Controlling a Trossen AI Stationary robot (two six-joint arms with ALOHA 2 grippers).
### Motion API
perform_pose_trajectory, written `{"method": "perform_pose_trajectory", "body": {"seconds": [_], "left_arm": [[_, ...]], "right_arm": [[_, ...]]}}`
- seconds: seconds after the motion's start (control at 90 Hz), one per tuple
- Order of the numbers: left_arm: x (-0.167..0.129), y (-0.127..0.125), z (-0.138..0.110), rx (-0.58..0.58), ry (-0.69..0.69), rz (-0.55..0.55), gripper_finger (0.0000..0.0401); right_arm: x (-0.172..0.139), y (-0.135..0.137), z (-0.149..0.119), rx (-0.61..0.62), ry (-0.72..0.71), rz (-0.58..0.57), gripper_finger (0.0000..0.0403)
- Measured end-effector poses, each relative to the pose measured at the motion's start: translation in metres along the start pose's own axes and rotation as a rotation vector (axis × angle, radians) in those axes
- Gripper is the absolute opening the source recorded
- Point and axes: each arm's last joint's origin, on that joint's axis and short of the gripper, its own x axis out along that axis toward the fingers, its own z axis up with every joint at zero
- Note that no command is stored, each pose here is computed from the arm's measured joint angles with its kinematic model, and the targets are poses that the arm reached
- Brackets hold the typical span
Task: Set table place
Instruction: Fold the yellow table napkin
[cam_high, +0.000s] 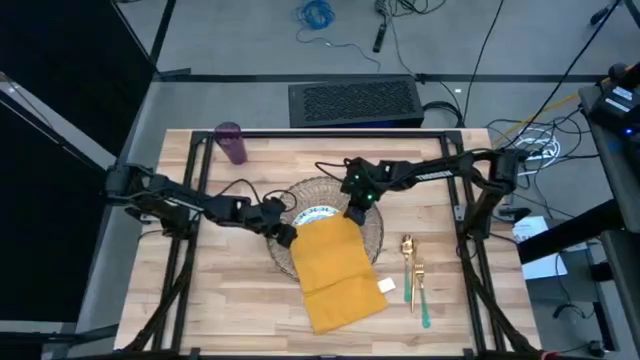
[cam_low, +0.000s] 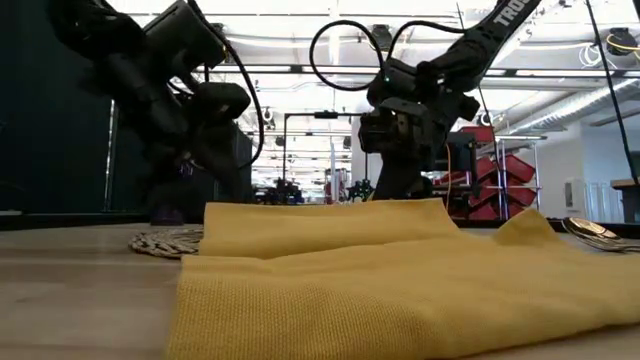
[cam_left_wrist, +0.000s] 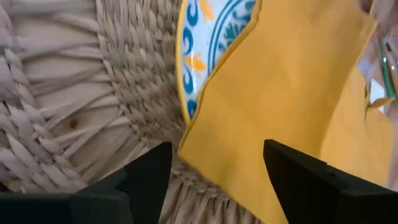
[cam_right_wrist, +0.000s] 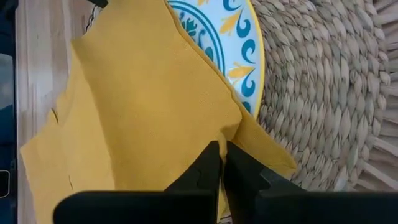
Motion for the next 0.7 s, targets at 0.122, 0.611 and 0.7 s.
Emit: {"method": "perform_pose_trajectory", "body": {"seconds": [0.122,0.611,0.7], "left_arm": [[0.0,0.001,0.0019,-0.004,-0.019,0.01,0.0216],[-0.0001,0.0038,0.0058,0.015,-0.042,0.029,0.0009],[-0.0001,0.0036,0.0056,0.011,-0.034,0.023,0.0012]], "right_arm": [[0.0,0.0,0.0,0.0,0.0,0.0,0.0],[-0.0005,-0.001,0.0003,-0.013,-0.002,-0.004,0.0],[-0.0012,-0.0023,0.0007,-0.01,-0.005,-0.007,0.0]]}}
